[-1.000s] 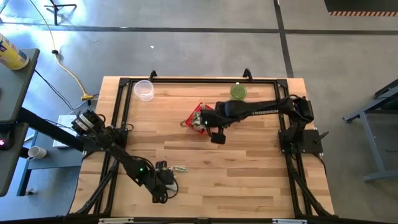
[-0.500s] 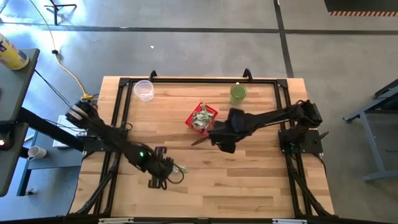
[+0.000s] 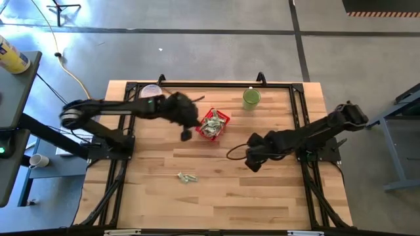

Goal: Pick and place Stevia / Truvia into bins
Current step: Put the stevia packet into the red basket

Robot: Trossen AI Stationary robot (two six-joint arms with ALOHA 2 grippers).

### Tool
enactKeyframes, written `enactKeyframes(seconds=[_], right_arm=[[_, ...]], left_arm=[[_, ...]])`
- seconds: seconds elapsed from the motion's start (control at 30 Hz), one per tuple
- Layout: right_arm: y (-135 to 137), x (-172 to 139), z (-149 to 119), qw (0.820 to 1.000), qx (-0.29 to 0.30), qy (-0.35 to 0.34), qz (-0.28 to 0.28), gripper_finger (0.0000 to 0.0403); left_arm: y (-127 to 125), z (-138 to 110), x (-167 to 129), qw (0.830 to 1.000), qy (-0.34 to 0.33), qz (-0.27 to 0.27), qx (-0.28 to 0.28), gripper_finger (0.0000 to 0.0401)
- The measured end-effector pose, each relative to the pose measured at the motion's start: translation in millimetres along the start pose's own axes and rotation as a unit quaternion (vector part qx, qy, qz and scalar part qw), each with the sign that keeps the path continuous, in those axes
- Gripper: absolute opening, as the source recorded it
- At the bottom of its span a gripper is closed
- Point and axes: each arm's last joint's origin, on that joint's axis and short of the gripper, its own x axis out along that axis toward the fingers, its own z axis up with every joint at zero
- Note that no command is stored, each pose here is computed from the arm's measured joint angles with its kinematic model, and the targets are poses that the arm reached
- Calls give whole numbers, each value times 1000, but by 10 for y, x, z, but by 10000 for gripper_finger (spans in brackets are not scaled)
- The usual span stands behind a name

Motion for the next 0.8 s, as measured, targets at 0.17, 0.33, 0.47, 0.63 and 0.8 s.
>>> enactKeyframes(seconds=[0.17,0.33,0.47,0.63,0.8], right_arm=[[-12,19,-41,998,45,-34,9,362],[112,45,61,996,20,-60,58,362],[268,114,182,988,-36,-78,128,362],[413,347,437,970,-88,-95,205,362],[469,578,604,961,-142,-91,219,362]], left_arm=[[259,-161,497,998,47,17,-28,93],[322,-199,733,994,84,52,-40,206],[207,-38,428,988,122,16,-90,267],[-339,-88,-160,987,140,-41,-63,275],[-926,-593,-327,987,133,-68,-55,245]])
